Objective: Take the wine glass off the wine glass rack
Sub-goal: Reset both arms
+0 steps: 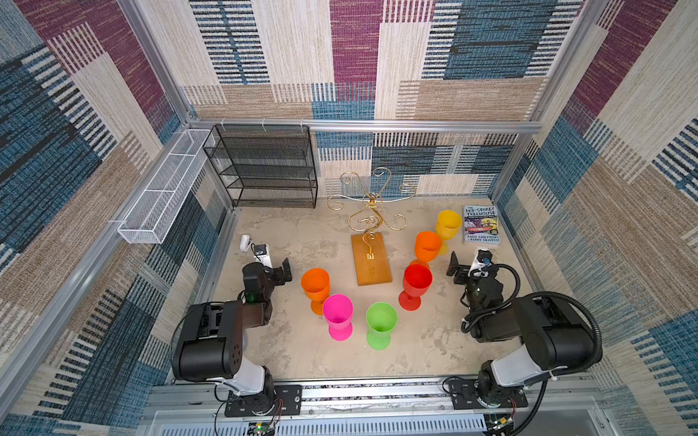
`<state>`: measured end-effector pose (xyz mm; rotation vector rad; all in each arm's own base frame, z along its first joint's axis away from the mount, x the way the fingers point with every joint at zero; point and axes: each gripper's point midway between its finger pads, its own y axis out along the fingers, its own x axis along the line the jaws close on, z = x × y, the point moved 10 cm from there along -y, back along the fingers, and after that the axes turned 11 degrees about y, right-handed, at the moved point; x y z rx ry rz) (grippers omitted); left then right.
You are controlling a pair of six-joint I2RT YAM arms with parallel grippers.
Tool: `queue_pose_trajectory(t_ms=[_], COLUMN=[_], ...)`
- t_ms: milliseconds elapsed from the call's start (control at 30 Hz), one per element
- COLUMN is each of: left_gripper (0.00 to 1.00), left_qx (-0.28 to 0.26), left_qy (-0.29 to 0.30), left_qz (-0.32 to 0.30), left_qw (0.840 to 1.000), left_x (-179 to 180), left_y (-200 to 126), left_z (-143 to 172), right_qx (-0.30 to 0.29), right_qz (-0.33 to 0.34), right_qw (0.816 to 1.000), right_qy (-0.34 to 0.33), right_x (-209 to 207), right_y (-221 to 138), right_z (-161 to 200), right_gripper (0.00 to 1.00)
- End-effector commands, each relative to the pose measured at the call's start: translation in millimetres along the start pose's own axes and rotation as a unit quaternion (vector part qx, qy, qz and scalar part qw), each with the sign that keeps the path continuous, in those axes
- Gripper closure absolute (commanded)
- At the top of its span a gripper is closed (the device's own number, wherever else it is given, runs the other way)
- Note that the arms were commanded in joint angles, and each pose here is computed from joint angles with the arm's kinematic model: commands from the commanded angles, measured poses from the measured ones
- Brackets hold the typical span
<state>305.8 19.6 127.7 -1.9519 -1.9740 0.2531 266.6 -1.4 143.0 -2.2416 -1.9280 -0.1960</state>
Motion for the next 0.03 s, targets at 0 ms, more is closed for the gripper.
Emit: queue_pose_trajectory(t_ms=[0], left_gripper=[0.00], left_qx=[-0.003], left_qy=[0.009], left_qz=[0.006], left_qw=[1.000], left_x=[-0.3], left_y=[2.3], left_z=[-3.3], right_qx=[-0.019], right_qz=[-0.004], right_qw=[1.000], right_qy=[0.001], right_x=[1.7], right_y=[0.7], right_z=[-6.0], right_gripper=[0.00])
